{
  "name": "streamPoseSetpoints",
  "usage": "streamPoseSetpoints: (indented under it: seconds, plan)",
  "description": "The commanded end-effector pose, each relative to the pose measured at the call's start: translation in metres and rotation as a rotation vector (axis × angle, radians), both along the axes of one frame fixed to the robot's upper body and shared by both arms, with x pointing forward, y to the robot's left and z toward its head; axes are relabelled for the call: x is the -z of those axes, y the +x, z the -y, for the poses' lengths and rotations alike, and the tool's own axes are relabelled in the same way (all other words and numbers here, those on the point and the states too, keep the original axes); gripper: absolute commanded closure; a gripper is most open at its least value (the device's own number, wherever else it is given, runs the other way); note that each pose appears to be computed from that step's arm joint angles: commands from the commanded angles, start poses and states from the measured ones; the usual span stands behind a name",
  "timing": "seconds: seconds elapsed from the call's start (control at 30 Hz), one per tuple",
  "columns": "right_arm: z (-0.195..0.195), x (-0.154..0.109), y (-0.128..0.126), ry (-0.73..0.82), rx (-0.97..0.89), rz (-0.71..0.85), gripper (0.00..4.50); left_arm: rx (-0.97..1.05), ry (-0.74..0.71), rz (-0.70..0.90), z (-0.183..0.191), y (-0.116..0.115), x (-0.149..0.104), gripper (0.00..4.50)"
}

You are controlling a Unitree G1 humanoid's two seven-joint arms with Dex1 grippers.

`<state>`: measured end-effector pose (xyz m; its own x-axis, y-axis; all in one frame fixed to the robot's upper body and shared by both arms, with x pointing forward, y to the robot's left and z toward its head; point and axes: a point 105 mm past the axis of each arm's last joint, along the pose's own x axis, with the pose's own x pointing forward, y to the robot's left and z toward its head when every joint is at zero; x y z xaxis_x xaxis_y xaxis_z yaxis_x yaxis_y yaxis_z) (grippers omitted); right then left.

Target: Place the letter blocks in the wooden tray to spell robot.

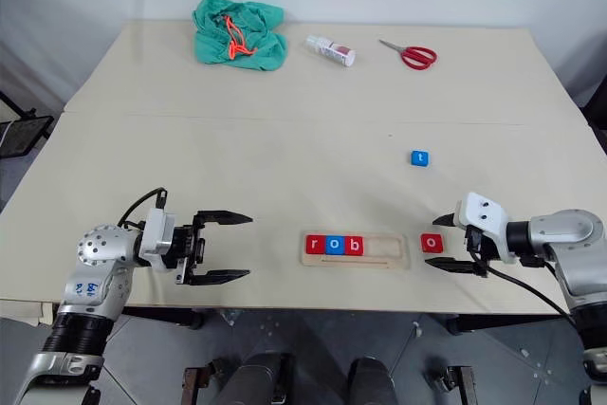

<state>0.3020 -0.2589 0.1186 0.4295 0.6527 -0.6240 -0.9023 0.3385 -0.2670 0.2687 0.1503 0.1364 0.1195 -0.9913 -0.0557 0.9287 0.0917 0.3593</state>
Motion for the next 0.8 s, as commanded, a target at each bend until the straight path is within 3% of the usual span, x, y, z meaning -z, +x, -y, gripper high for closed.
streamPoseSetpoints:
  seconds: [0.03,0.3,0.43,0.53,0.67,0.8]
  plan:
    - [0.003,0.0,0.002,-0.022,-0.004,0.012,0.57,-0.013,-0.013,0.035,-0.004,-0.003,-0.009,0.0]
    - [-0.001,-0.011,0.004,0.022,0.004,0.047,3.06,-0.006,-0.015,0.037,-0.001,0.001,-0.01,0.0]
    - [-0.008,-0.035,0.005,0.064,0.032,0.049,3.05,0.009,-0.012,0.04,0.0,0.006,-0.011,0.0]
    - [-0.036,-0.057,-0.004,0.133,-0.011,0.023,3.05,0.023,-0.017,0.043,0.003,0.01,-0.011,0.0]
    - [-0.059,-0.058,-0.013,0.148,-0.058,0.003,3.05,0.033,-0.023,0.047,0.007,0.013,-0.01,0.0]
    - [-0.073,-0.041,-0.018,0.11,-0.083,-0.034,3.05,0.043,-0.033,0.049,0.012,0.014,-0.01,0.0]
